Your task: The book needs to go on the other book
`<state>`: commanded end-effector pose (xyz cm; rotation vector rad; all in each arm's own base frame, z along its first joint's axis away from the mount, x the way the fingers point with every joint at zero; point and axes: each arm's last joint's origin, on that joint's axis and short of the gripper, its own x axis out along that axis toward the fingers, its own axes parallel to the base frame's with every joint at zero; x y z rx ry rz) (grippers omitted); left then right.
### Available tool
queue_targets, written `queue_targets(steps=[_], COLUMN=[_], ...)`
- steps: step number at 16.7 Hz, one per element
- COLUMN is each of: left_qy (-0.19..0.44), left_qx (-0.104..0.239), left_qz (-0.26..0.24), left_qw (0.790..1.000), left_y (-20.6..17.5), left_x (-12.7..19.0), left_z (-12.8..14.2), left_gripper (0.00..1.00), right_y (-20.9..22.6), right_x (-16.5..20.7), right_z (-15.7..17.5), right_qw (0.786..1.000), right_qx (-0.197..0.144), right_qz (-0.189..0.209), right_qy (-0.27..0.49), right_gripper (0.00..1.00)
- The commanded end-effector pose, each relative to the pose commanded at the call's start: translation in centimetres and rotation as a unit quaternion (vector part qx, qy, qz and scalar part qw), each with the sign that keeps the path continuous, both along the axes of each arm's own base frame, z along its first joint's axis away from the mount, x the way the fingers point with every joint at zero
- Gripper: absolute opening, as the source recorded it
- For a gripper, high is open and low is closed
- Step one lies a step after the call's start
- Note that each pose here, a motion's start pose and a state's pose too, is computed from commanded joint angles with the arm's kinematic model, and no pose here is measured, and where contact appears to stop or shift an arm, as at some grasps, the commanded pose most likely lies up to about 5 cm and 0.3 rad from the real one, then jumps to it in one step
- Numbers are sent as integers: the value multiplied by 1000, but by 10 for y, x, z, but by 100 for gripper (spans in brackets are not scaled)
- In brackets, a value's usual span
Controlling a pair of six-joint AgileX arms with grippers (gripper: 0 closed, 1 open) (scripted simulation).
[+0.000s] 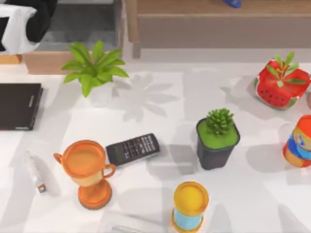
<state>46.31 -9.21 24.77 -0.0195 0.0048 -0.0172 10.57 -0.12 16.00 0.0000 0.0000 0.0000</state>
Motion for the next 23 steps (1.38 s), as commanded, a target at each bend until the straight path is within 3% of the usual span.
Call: queue_targets(steps=[3, 16, 23], left_qy=[0, 0, 0], left_qx=[0, 0, 0], left_qz=[0, 0, 0], left_qw=[1000, 1000, 1000], left_y=[0, 0, 0], left_x=[0, 0, 0], left_z=[0, 0, 0], left_gripper=[100, 2, 0], right_y=[0, 0, 0], right_x=[0, 0, 0], right_z=[0, 0, 0], right_qw=[1000, 1000, 1000], right_qx=[0, 0, 0], right_qz=[0, 0, 0], right_qy=[0, 0, 0], right_gripper=[100, 100, 100])
